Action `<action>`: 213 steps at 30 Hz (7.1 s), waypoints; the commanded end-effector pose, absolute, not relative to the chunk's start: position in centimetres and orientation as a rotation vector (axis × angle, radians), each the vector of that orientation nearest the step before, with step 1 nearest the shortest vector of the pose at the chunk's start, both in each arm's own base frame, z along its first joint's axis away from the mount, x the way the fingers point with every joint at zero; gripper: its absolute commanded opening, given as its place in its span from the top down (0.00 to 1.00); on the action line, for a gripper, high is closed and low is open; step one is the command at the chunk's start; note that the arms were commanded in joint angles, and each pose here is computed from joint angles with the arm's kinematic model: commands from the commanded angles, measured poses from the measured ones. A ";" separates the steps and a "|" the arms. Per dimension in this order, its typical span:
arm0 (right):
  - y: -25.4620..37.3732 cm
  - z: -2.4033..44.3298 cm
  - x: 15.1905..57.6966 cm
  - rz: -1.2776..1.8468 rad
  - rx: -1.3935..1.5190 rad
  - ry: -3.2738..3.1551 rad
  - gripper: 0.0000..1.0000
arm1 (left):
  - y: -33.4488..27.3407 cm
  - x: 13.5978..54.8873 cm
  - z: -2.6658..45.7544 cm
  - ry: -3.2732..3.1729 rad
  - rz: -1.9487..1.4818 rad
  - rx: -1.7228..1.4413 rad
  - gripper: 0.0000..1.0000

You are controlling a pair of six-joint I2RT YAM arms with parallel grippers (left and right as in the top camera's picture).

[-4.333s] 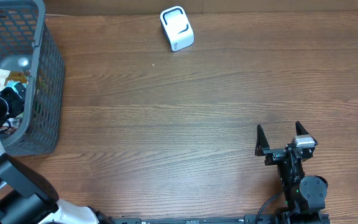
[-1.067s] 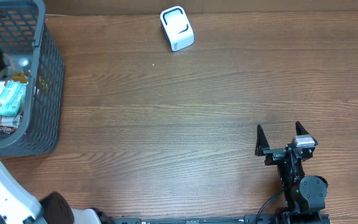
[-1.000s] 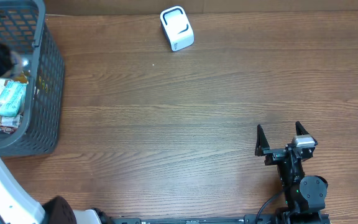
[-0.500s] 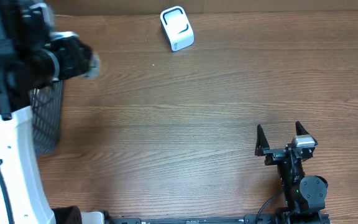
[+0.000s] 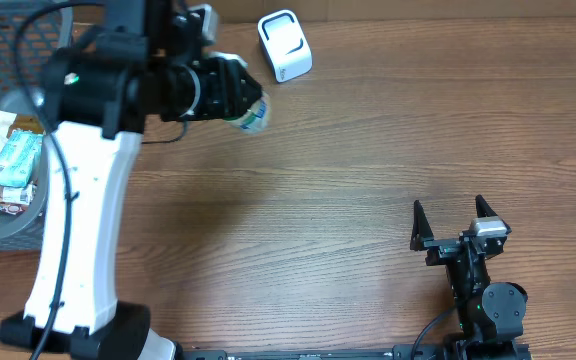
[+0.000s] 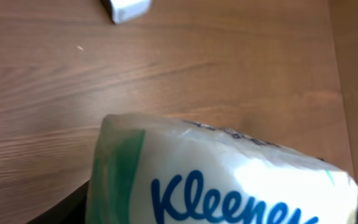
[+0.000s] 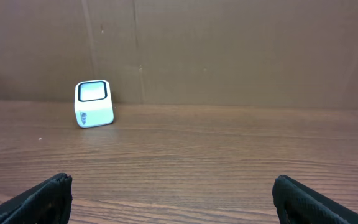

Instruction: Scan the item barcode

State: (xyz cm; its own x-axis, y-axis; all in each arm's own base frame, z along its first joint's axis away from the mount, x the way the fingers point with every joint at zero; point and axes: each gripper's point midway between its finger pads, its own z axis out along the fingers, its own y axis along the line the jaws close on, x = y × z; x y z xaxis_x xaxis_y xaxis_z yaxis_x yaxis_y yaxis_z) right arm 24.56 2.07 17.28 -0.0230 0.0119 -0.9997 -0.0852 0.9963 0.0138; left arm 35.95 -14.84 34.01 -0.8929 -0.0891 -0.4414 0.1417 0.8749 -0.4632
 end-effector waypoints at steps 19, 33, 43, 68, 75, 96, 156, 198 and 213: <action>2.0 17.0 24.6 0.069 -0.055 1.593 0.00 | -21.8 38.4 21.5 2.897 -0.369 0.046 0.65; 2.0 17.0 24.6 0.068 -0.056 1.593 0.00 | -28.4 37.8 12.9 2.968 -0.125 0.016 0.65; 2.0 17.0 24.6 0.068 -0.056 1.593 0.00 | -31.2 38.4 8.9 2.964 -0.121 -0.080 0.64; 2.0 17.0 24.6 0.068 -0.056 1.593 0.00 | -33.4 36.4 7.6 2.982 -0.112 -0.015 0.52; 2.0 17.0 24.6 0.068 -0.056 1.593 0.00 | -33.4 35.9 6.6 2.996 -0.096 -0.003 0.48; 2.0 17.0 24.6 0.068 -0.056 1.593 0.00 | -33.8 35.6 7.3 3.004 -0.134 0.128 0.22; 2.0 17.0 24.6 0.068 -0.056 1.593 0.00 | -27.4 36.0 15.3 2.881 0.006 0.118 0.96; 2.0 17.0 24.6 0.068 -0.056 1.593 0.00 | -14.2 29.6 4.1 2.921 0.896 0.078 0.96; 2.0 17.0 24.6 0.068 -0.056 1.593 0.00 | -14.4 29.5 3.9 2.928 0.877 0.069 0.66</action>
State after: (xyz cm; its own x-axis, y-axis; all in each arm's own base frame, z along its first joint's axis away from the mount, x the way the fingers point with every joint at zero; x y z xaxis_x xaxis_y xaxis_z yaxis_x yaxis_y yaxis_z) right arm 24.56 2.07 17.28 -0.0230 0.0119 -0.9997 -0.0852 0.9963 0.0138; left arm 28.99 -14.18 3.14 -0.9955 0.0826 -0.0463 0.0427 0.8281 0.5589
